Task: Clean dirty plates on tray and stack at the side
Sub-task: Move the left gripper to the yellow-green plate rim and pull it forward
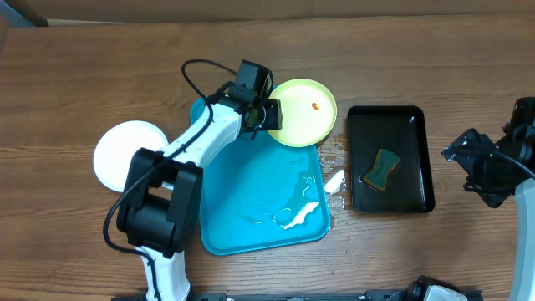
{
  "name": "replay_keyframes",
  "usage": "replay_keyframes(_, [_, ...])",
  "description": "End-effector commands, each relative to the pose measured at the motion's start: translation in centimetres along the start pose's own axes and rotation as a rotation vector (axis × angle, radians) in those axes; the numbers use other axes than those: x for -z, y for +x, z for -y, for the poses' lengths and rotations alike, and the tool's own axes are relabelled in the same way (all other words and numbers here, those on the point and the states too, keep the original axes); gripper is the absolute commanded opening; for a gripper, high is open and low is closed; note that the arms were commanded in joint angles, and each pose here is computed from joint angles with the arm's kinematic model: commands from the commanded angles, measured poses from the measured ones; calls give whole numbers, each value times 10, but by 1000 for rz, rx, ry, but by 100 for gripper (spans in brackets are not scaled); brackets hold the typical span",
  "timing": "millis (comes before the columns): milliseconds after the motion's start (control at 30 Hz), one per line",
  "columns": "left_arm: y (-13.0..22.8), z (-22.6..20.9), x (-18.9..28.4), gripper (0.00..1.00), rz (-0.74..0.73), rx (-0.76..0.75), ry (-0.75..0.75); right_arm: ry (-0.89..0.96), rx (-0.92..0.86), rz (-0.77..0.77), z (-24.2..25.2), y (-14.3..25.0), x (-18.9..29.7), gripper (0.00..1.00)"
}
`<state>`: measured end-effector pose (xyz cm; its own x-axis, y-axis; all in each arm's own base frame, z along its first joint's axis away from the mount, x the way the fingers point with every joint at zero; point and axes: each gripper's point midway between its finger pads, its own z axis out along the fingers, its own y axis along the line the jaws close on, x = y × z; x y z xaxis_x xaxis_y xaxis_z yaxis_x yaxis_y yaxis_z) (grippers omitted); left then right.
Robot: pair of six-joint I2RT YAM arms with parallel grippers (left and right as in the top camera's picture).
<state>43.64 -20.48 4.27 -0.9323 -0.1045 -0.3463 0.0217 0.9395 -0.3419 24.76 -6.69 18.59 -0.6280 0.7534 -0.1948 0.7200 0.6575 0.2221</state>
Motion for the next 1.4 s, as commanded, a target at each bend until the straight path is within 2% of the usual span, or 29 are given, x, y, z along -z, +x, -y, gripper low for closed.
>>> replay_keyframes(0, [7, -5, -4, 52, -33, 153, -14, -13, 7, 25, -2, -4, 6, 88])
replay_keyframes(100, [14, -8, -4, 53, -56, 188, -30, -13, 7, 25, -2, -4, 6, 88])
replay_keyframes(200, [20, -10, -5, 45, -79, 226, -43, -13, 6, 26, -2, -4, 6, 88])
replay_keyframes(333, [30, -9, -14, 42, -105, 246, -55, -17, 7, 32, -3, -6, 6, 88])
replay_keyframes(500, [36, -12, -21, 34, -119, 240, -75, -16, 7, 31, -3, -6, 6, 88])
replay_keyframes(633, [38, -19, -20, 31, -125, 179, -109, -15, 6, 26, -3, -5, 6, 88])
replay_keyframes(767, [46, -41, -15, 5, -141, 108, -222, -11, 5, 7, -1, 0, 6, 88])
replay_keyframes(867, [51, -53, -9, 4, -175, 36, -260, -12, 19, -2, -1, 2, 6, 88])
replay_keyframes(1000, [56, -65, 13, 4, -233, -87, -313, -117, 105, -59, -21, 14, 7, 88])
replay_keyframes(1200, [50, -110, 85, 4, -208, -169, -627, -244, 294, -94, -58, 34, 10, 88])
replay_keyframes(1267, [50, -113, 101, 4, -203, -167, -650, -260, 349, -101, -70, 42, 8, 87])
replay_keyframes(1367, [54, -109, 110, 4, -217, -145, -608, -266, 442, -121, -87, 59, -2, 84])
